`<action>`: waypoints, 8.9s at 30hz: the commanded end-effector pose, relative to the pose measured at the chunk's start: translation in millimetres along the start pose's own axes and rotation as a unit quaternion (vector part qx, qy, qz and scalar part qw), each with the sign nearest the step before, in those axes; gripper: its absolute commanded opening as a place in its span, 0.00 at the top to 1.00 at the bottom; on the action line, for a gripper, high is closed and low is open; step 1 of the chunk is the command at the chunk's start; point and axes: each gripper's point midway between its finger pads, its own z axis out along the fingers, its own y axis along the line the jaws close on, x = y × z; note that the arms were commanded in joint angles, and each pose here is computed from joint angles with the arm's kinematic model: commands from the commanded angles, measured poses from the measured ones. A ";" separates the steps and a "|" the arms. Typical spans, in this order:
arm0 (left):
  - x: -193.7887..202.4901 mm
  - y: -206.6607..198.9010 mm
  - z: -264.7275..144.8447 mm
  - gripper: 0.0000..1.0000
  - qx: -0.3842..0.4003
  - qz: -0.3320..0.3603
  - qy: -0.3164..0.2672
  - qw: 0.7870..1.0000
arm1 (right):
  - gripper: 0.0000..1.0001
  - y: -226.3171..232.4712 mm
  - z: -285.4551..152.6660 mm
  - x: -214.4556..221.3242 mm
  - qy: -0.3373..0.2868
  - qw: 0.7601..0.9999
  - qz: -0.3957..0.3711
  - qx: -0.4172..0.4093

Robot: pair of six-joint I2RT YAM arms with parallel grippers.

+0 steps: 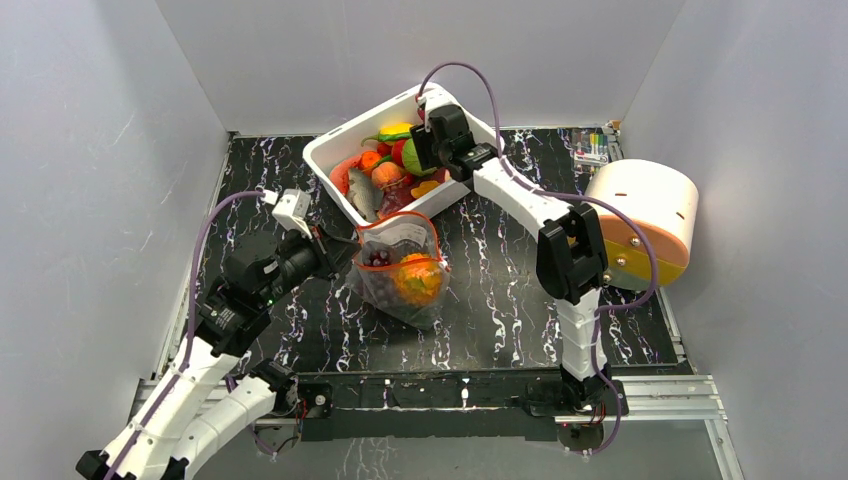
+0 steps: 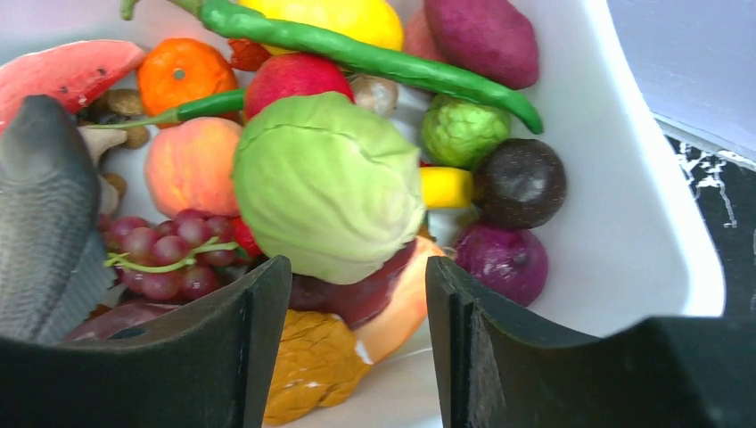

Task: Place the food in the zip-top bag and seal the zipper
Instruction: Pick up the fake vegetable from the bin, then place the fake vegetable in the zipper food storage bag, then pick up the fake fish from the bin.

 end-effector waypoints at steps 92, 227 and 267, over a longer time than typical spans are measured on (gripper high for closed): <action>-31.7 1.6 14.7 1.00 -0.019 -0.004 -0.055 0.998 | 0.80 25.4 -245.6 -59.1 -0.105 0.943 0.209 -0.236; -86.4 46.0 -70.8 1.00 -0.206 0.101 -0.128 0.965 | 0.45 146.9 50.0 -1.1 -0.025 0.991 -0.016 -0.127; -75.5 36.1 -58.9 1.00 -0.170 0.104 -0.100 0.975 | 0.81 179.8 58.5 4.5 -0.027 0.977 0.040 -0.207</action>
